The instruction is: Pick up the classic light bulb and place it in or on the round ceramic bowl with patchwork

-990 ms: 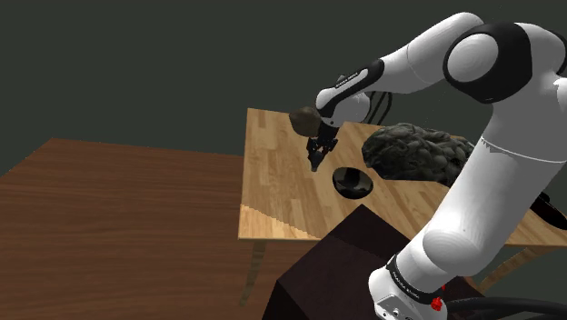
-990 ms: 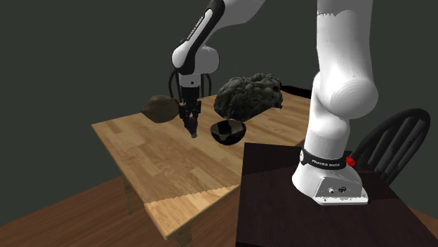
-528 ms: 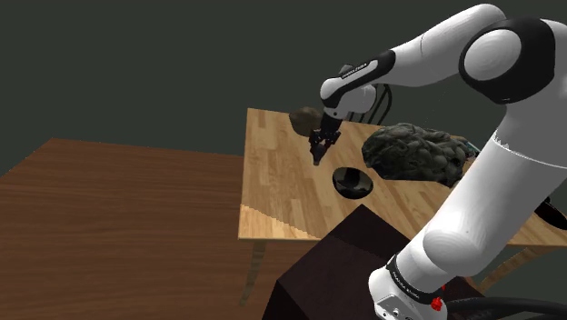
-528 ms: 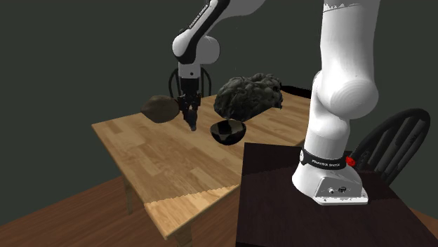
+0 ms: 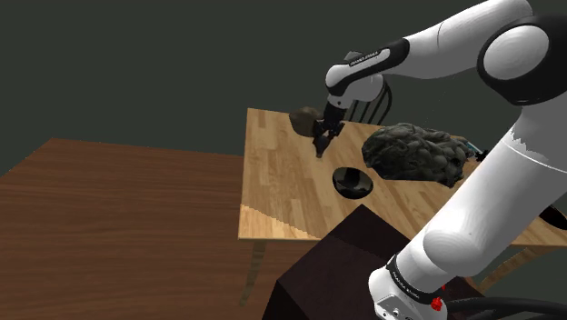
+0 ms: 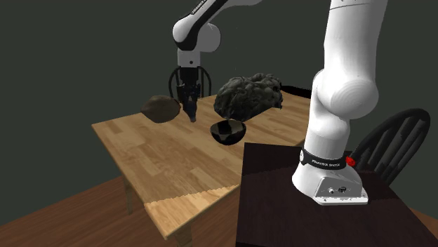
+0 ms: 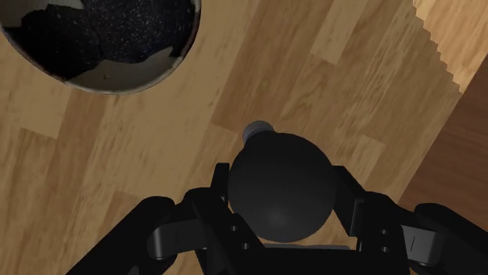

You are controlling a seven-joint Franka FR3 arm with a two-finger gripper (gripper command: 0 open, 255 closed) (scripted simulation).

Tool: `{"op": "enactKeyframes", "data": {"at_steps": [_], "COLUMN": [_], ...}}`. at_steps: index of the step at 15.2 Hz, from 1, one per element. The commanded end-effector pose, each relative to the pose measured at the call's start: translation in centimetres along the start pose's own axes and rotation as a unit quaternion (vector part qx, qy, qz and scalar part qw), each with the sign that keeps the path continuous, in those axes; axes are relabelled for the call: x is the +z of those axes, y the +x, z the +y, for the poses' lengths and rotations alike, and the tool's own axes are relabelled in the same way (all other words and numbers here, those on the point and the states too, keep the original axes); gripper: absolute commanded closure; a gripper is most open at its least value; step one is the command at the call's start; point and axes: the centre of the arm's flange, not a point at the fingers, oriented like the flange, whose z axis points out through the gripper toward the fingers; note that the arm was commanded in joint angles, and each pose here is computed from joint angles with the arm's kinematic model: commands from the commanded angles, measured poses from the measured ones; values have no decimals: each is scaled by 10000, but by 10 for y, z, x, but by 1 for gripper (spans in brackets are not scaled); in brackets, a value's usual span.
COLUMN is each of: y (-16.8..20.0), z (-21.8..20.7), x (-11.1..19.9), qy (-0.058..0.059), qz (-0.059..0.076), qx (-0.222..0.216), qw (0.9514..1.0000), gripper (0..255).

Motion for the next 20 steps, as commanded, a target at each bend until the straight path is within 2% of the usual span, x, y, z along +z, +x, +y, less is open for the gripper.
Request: {"op": "enactKeyframes", "data": {"at_steps": [1, 4, 17, 20], "y": [0, -1, -118, -124], "z": [-2, -3, 118, 127], "x": [-12, -24, -56, -48], "qy": [0, 0, 0, 0], "qz": [-2, -2, -2, -2], "qx": [1, 1, 1, 1], "qw": [10000, 10000, 10000, 10000], "gripper": [255, 255, 255, 255]}}
